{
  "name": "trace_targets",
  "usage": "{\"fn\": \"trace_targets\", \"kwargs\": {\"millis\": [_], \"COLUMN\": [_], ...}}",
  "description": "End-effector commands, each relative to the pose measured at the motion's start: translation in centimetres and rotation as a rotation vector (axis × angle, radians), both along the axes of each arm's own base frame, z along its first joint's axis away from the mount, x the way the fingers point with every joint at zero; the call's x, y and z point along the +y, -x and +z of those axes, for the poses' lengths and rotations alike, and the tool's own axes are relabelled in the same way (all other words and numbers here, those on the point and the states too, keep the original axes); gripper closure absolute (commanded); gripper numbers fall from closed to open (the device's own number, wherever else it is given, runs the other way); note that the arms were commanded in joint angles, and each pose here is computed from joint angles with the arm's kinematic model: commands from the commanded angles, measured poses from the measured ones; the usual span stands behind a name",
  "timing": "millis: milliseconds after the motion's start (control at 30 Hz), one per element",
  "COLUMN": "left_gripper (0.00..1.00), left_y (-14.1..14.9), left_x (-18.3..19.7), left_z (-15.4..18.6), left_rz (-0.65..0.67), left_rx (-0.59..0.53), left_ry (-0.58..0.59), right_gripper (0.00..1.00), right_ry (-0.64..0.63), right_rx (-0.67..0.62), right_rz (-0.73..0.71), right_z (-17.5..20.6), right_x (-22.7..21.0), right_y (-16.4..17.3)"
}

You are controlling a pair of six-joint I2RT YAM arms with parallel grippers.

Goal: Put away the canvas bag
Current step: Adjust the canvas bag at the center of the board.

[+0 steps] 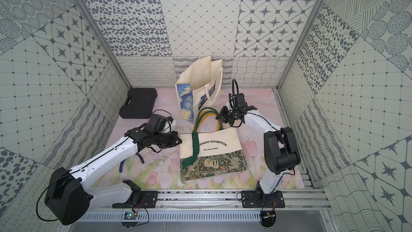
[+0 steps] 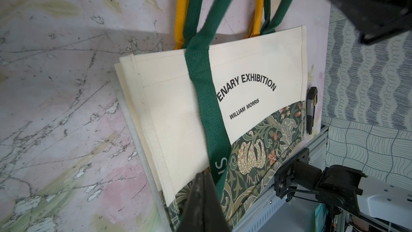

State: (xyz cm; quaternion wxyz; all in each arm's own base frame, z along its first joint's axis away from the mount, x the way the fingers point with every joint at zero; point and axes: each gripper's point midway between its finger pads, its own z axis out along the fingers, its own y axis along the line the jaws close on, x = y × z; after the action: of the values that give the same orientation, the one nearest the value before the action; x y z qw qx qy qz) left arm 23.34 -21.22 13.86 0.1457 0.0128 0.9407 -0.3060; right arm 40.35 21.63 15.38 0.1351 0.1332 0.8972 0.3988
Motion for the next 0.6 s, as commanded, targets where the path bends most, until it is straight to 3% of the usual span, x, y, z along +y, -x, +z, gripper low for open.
{"fn": "trace_targets", "kwargs": {"millis": [0, 133, 267, 300, 433, 567], "left_gripper": [1.0, 1.0, 1.0, 0.94, 0.66, 0.63], "left_y": [0.2, 0.4, 0.4, 0.4, 0.6, 2.0], "left_x": [-0.1, 0.2, -0.5, -0.4, -0.2, 0.8], "left_z": [0.8, 0.0, -0.7, -0.8, -1.2, -3.3], "left_rz": [-0.013, 0.008, -0.003, -0.001, 0.012, 0.05], "left_rx": [-0.007, -0.017, 0.03, 0.036, 0.055, 0.169], "left_ry": [0.023, 0.027, 0.044, 0.039, 0.028, -0.028], "right_gripper": [1.0, 1.0, 1.0, 1.0, 0.66, 0.57], "right_ry": [0.046, 0.018, 0.109, 0.134, 0.335, 0.49], "right_rx": [0.051, 0.082, 0.052, 0.046, 0.031, 0.061], "right_rz": [0.06, 0.02, 0.009, 0.009, 0.019, 0.046], "right_z": [-0.6, -2.6, -2.3, -2.2, -1.8, -2.7], "right_x": [-0.8, -2.0, -4.7, -5.4, -9.4, -12.2], "right_y": [1.5, 4.1, 6.2, 6.7, 8.7, 11.0]}}
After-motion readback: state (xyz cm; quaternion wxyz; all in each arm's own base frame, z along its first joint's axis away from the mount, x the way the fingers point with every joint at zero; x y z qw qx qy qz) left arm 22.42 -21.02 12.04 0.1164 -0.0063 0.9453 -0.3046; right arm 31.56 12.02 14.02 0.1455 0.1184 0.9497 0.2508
